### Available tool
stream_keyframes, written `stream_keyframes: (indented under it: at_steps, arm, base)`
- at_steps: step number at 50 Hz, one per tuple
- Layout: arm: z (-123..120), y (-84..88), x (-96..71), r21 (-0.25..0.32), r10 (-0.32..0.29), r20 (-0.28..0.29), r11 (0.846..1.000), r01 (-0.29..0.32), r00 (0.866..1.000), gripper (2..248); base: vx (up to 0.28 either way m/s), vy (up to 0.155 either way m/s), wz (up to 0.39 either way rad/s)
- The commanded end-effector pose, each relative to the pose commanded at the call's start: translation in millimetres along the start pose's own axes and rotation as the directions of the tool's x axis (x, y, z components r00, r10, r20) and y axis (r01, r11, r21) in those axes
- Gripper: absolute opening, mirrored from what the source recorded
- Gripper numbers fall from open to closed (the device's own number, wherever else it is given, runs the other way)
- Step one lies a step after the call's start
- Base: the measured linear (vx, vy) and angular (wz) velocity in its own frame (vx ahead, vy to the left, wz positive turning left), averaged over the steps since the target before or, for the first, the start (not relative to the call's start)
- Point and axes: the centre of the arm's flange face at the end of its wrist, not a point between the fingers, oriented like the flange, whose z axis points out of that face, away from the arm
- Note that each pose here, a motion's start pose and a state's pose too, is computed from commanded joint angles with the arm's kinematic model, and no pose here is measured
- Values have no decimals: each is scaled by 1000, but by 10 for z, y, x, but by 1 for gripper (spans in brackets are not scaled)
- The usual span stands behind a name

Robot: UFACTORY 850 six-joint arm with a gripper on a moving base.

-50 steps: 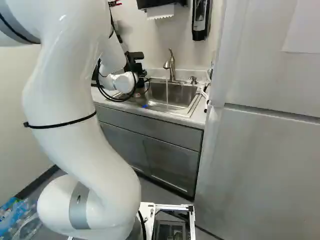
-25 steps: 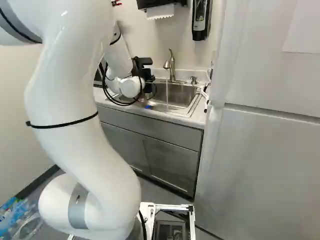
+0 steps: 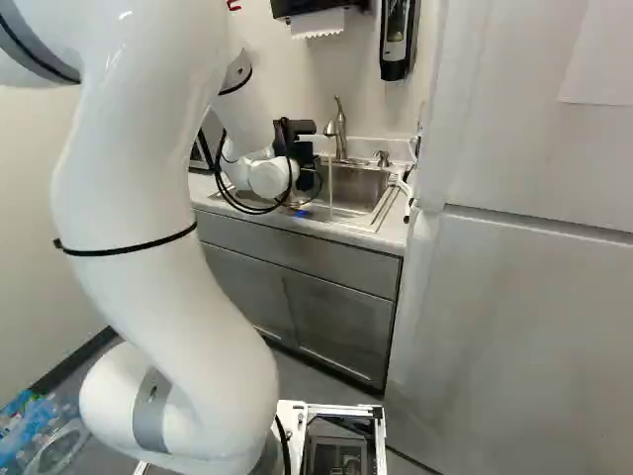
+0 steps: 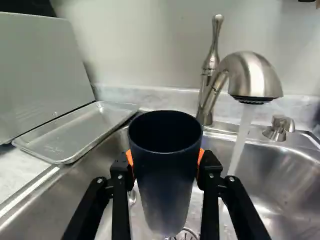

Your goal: Rinse the cup and place it in the tray

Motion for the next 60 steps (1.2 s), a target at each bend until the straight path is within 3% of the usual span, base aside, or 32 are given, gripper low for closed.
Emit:
stream_keyframes:
  at_steps: [43, 60]
  arm:
    - [-37, 655, 11, -120, 20, -4, 993, -20, 1000, 126]
    - [-36, 661, 11, -121, 20, -4, 992, -20, 1000, 126]
  base:
    - [0, 0, 0]
    - [0, 0, 0]
